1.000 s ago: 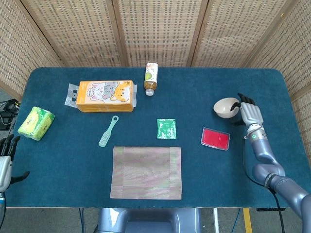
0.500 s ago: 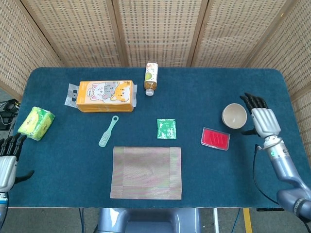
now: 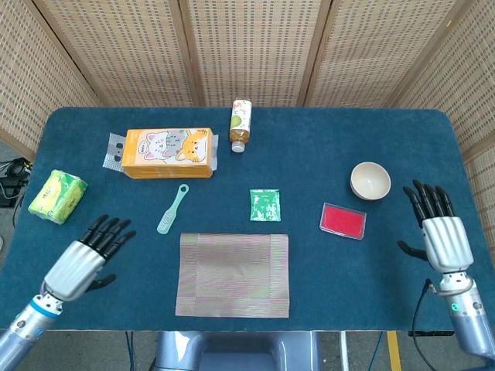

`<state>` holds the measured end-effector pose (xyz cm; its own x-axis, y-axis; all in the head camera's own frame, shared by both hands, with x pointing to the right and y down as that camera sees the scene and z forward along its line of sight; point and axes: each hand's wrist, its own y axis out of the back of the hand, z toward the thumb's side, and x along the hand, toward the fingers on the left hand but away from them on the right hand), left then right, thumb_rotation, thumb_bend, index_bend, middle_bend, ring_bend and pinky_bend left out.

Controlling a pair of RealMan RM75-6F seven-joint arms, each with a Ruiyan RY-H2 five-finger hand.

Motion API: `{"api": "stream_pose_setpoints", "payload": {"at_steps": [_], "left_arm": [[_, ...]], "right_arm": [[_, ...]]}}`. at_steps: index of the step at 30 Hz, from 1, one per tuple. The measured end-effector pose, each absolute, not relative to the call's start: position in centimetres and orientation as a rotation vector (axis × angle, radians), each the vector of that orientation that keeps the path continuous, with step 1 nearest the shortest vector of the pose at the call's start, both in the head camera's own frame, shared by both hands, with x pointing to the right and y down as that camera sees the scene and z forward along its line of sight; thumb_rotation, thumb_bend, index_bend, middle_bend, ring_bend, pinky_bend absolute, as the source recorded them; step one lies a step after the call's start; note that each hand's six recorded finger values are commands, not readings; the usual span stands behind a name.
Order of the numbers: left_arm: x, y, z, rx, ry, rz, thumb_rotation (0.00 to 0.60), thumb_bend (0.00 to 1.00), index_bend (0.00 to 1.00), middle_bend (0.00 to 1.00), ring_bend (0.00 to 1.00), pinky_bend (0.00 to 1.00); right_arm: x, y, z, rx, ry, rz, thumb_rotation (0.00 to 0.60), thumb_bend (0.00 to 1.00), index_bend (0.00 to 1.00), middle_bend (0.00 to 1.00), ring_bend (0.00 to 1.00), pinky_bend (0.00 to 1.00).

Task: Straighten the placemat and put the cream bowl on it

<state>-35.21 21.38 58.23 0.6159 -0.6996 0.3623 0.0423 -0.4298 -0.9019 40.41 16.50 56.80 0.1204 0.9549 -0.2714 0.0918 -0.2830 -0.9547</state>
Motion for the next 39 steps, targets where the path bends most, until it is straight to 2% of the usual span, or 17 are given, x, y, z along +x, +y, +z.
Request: {"api": "stream_pose_setpoints", "payload": {"at_steps": [3, 9, 27, 39], "left_arm": [[-33.4, 22.2, 59.3, -1.905, 0.395, -0.788, 0.600, 0.00, 0.26, 0.00, 0.00, 0.00], [-31.4, 23.5, 61.1, -1.957, 0.257, -0.654, 0.600, 0.00, 0.33, 0.00, 0.00, 0.00], [-28.2, 26.9, 66.6, -2.008, 0.091, -0.554, 0.600, 0.00, 0.35, 0.00, 0.00, 0.00], [-25.7, 28.7, 68.7, -2.006, -0.003, -0.500, 0.600, 0.00, 0.33, 0.00, 0.00, 0.00]], "right_arm": [[40.1, 18.2, 56.9, -1.536, -1.069, 1.288, 0.600, 0.00, 0.00, 0.00, 0.00, 0.00], [40.2, 18.8, 56.9, -1.517, -1.081, 1.302, 0.600, 0.00, 0.00, 0.00, 0.00, 0.00], [41.1, 18.6, 56.8, -1.501, -1.101, 1.316, 0.600, 0.00, 0.03, 0.00, 0.00, 0.00], [41.3, 18.5, 57.0, -1.513, -1.099, 1.327, 0.600, 0.00, 0.03, 0.00, 0.00, 0.00]]}}
